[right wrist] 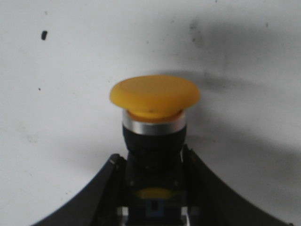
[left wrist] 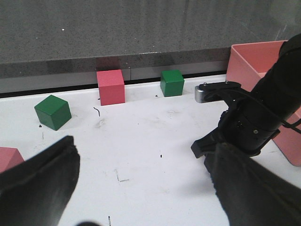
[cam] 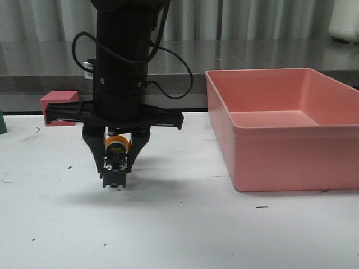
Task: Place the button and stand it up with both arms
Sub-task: 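Lift the button out of the bin and carry it toward the cubes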
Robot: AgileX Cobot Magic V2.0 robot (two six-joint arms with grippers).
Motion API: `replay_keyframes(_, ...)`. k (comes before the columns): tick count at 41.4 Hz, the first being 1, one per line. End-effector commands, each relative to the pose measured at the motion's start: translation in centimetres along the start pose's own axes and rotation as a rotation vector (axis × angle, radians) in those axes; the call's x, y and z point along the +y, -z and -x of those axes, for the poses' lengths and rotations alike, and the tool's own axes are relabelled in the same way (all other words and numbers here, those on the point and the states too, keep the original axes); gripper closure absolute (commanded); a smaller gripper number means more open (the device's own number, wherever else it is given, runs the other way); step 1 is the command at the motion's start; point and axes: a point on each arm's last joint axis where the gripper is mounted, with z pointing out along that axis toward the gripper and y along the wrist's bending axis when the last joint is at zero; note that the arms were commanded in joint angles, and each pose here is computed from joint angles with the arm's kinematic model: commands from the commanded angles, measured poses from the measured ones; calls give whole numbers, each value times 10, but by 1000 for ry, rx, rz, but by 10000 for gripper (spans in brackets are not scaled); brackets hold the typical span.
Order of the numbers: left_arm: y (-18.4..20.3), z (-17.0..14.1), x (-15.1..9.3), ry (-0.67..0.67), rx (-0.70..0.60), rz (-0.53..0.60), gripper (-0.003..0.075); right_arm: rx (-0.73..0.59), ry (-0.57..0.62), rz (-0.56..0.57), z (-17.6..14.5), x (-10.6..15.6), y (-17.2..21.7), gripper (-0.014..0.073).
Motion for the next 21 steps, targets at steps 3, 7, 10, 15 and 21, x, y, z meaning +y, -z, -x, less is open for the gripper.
replay_keyframes(3,1,14,-1,15,-86,-11,157,-119,-37,124,12,12,38,386)
replay_keyframes(7,1,14,-1,15,-86,-11,157,-91,-55,139,10,14,30,386)
replay_keyframes(10,1,14,-1,15,-86,-11,157,-69,-67,144,9,14,24,386)
replay_keyframes(15,1,14,-1,15,-86,-11,157,-48,-72,137,8,14,18,379)
replay_keyframes(21,1,14,-1,15,-86,-11,157,-44,-72,134,7,14,18,241)
